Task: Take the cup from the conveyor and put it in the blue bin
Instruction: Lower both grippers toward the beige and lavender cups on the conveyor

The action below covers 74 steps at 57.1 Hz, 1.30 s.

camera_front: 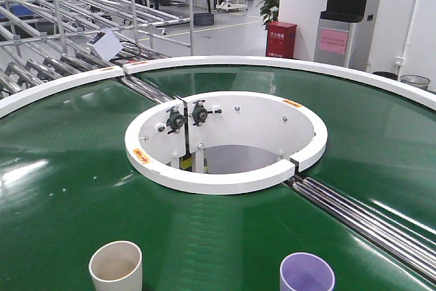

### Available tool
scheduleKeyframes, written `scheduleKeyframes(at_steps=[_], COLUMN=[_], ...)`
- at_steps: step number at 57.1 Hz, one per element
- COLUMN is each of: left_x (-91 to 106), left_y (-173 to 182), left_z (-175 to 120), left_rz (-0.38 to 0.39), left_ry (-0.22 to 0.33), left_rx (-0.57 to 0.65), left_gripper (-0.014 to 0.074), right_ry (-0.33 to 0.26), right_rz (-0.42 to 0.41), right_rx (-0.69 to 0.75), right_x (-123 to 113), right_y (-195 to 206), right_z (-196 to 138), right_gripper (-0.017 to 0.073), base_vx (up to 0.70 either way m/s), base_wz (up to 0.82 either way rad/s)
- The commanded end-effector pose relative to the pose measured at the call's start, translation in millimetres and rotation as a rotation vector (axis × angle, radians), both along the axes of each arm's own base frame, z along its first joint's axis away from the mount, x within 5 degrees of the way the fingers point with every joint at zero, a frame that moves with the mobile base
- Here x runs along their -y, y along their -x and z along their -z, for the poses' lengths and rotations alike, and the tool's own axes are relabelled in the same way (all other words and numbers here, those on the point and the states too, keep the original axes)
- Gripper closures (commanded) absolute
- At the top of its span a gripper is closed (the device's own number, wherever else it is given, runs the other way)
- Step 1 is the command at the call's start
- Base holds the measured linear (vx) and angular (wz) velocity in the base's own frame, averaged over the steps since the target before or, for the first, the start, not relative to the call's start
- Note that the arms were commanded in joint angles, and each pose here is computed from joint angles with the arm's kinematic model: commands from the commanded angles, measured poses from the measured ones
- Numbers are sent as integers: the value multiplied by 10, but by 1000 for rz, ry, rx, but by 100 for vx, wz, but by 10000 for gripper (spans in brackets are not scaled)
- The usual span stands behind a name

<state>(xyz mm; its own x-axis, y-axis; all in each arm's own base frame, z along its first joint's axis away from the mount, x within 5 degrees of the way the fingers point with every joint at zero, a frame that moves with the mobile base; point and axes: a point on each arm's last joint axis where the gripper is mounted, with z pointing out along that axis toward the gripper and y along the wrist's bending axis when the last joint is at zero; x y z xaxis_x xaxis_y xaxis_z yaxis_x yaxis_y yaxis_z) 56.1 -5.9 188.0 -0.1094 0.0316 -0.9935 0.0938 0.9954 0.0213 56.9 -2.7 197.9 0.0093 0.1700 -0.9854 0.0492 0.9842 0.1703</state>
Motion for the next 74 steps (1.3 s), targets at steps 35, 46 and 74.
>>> scheduleKeyframes(at_steps=[35, 46, 74], left_x=[-8, -27, -38], left_y=[-6, -1, 188], left_z=[-31, -187, -2282], left_rz=[-11, -31, -40], left_ry=[15, 16, -12], left_rx=[68, 237, 613], left_gripper=[595, 595, 595], right_ry=[12, 20, 127], right_rz=[7, 9, 32], right_rx=[82, 107, 449], right_x=[5, 7, -1], right_y=[4, 7, 151], right_z=[-20, -44, -1940], right_gripper=[568, 568, 568], base_vx=[0, 0, 0], base_wz=[0, 0, 0])
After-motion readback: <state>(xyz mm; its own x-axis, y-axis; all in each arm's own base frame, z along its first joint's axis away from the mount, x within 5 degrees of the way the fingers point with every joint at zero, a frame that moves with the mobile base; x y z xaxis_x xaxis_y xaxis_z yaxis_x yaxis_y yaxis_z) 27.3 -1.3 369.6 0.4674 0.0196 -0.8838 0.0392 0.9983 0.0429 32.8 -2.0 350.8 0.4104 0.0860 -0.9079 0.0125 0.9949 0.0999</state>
